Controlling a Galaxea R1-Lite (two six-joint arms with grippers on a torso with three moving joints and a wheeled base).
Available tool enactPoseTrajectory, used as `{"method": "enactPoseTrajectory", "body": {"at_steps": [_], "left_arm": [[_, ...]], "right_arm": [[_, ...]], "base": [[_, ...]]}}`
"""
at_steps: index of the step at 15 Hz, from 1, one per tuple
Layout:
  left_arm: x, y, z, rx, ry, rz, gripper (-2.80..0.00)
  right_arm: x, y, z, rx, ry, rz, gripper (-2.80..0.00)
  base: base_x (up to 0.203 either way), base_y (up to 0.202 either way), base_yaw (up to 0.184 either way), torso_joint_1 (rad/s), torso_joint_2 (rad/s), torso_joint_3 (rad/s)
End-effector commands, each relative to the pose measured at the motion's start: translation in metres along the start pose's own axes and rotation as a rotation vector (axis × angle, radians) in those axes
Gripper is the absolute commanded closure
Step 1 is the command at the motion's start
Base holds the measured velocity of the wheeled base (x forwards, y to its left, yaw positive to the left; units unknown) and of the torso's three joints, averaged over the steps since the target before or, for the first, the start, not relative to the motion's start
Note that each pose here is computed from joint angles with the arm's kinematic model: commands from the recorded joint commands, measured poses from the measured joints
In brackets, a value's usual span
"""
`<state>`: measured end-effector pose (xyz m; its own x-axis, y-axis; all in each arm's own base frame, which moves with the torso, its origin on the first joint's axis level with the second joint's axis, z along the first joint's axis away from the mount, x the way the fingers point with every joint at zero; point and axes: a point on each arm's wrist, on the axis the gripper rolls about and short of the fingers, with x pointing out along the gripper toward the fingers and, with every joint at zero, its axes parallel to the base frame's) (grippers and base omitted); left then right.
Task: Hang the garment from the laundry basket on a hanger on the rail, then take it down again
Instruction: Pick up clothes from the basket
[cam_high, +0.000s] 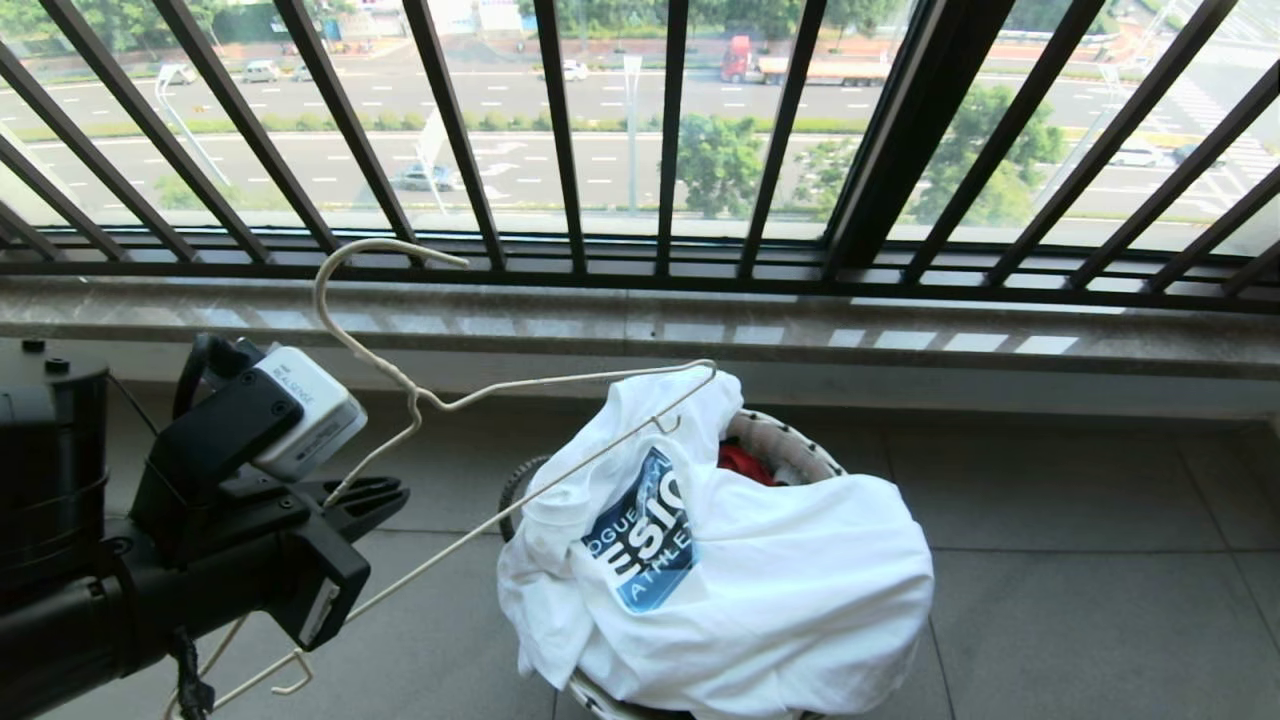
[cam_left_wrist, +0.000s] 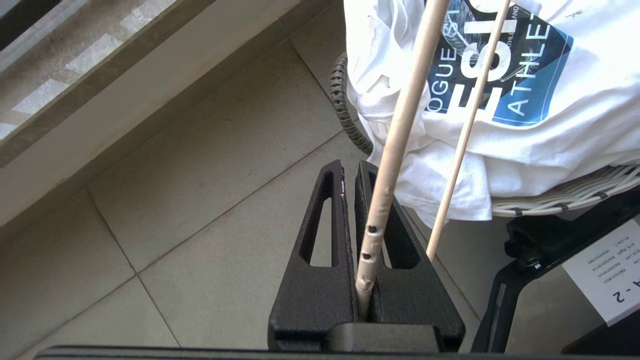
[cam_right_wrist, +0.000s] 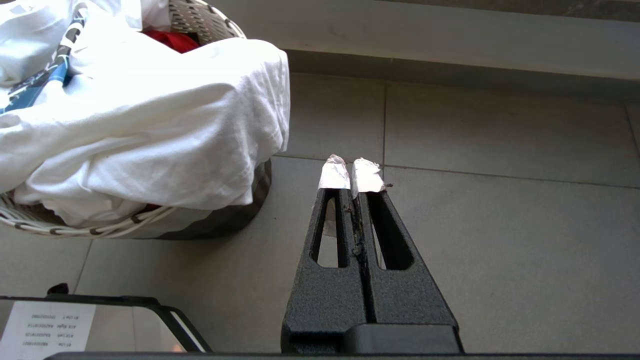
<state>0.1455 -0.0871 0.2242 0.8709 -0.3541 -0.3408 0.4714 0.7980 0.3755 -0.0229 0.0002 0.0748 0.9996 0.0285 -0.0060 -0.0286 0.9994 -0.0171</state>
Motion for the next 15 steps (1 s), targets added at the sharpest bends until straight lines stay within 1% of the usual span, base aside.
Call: {"method": "enactPoseTrajectory", "body": {"at_steps": [1, 2, 4, 5, 6, 8, 9, 10, 12, 15], "left_arm": [[-0.007, 0.002, 0.002, -0.002, -0.025, 0.010, 0.00], [-0.010, 0.002, 0.002, -0.002, -0.030, 0.012, 0.00], [-0.011, 0.003, 0.001, -0.001, -0.030, 0.014, 0.00], [-0.013, 0.003, 0.001, 0.000, -0.034, 0.015, 0.00], [-0.016, 0.003, 0.000, 0.004, -0.036, 0.016, 0.00], [-0.022, 0.003, -0.003, 0.012, -0.016, 0.012, 0.00], [-0.023, 0.006, -0.002, 0.008, -0.015, 0.024, 0.00], [-0.023, 0.010, 0.000, -0.002, -0.014, 0.056, 0.00], [-0.027, 0.018, 0.004, -0.016, -0.026, 0.098, 0.00], [-0.032, 0.019, 0.004, -0.017, -0.023, 0.104, 0.00]], "right_arm": [[0.000, 0.000, 0.001, -0.001, -0.001, -0.003, 0.00], [-0.002, 0.000, 0.007, 0.000, -0.018, -0.004, 0.00], [-0.008, 0.000, 0.029, 0.002, -0.059, -0.004, 0.00], [-0.007, -0.001, 0.042, 0.003, -0.035, -0.001, 0.00], [-0.002, -0.001, 0.051, 0.004, 0.004, 0.003, 0.00], [0.016, -0.001, 0.074, 0.008, 0.100, 0.012, 0.00], [0.026, -0.002, 0.084, 0.010, 0.144, 0.018, 0.00], [0.042, -0.002, 0.095, 0.012, 0.197, 0.030, 0.00], [0.081, -0.002, 0.112, 0.019, 0.291, 0.063, 0.00], [0.154, 0.002, 0.123, 0.043, 0.419, 0.128, 0.00]], "base": [[0.000, 0.000, 0.000, 0.000, 0.00, 0.000], [0.000, 0.000, 0.000, 0.000, 0.00, 0.000], [0.000, 0.000, 0.000, 0.000, 0.00, 0.000], [0.000, 0.000, 0.000, 0.000, 0.00, 0.000], [0.000, 0.000, 0.000, 0.000, 0.00, 0.000], [0.000, 0.000, 0.000, 0.000, 0.00, 0.000], [0.000, 0.000, 0.000, 0.000, 0.00, 0.000], [0.000, 0.000, 0.000, 0.000, 0.00, 0.000], [0.000, 0.000, 0.000, 0.000, 0.00, 0.000], [0.000, 0.000, 0.000, 0.000, 0.00, 0.000]]}}
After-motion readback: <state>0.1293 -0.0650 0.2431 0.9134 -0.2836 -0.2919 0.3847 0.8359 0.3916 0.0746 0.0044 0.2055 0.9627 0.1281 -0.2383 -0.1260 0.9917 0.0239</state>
